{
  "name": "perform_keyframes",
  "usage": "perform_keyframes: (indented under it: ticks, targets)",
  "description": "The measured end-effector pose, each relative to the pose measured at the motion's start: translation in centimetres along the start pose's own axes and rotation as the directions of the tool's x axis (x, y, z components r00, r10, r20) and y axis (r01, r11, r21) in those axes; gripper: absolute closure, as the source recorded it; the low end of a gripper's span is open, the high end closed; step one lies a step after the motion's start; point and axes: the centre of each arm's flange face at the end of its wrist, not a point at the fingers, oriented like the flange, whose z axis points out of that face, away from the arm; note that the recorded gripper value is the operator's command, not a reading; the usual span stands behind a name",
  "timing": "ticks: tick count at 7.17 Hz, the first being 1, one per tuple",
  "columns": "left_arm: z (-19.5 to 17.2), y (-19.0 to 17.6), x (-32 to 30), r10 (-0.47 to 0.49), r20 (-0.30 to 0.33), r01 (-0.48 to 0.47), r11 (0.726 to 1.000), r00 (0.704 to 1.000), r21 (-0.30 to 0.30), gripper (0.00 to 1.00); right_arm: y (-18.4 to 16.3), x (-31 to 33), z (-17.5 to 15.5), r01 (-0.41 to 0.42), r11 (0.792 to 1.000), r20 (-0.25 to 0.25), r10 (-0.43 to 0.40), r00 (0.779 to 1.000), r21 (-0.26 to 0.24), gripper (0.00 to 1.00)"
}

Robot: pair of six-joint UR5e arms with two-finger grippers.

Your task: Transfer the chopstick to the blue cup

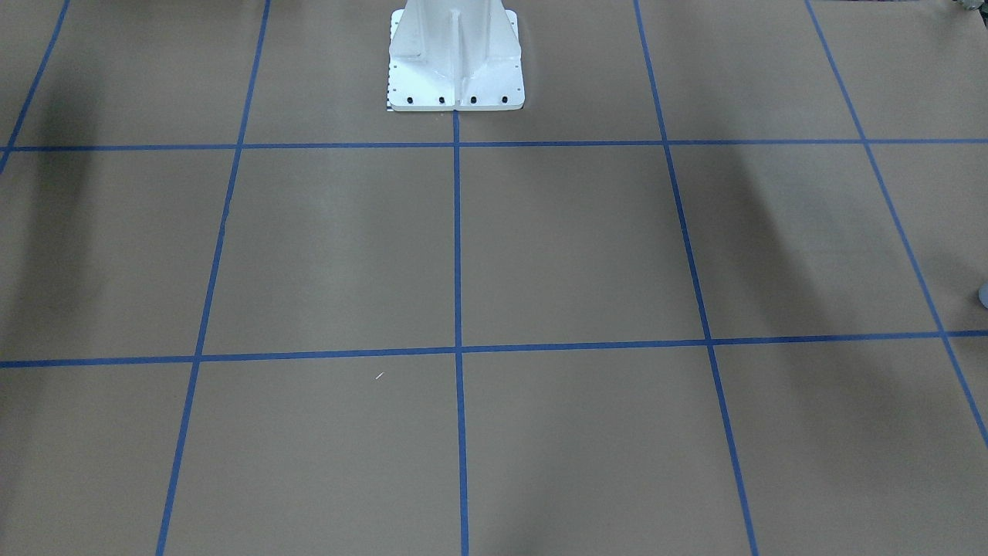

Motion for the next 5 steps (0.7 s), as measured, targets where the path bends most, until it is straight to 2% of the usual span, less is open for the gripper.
perform_keyframes:
  ticks: [2, 3, 5]
  targets:
    - [4.0, 1.1, 1.2, -0.038, -0.027, 0.036, 0.997, 0.999, -0.070, 0.02, 0.0, 0.0, 0.0, 0.001, 1.000, -0.001, -0.001, 1.000, 0.000, 0.00]
    - [4.9, 1.4, 1.3, -0.049, -0.031, 0.046, 0.995, 0.998, -0.088, 0.15, 0.0, 0.0, 0.0, 0.001, 1.000, -0.001, -0.001, 1.000, 0.000, 0.00]
    - [5.8, 2.1, 0.7, -0.061, -0.012, 0.059, 0.992, 0.998, -0.109, 0.90, 0.1, 0.0, 0.1, 0.002, 1.000, -0.001, -0.002, 1.000, 0.000, 0.00]
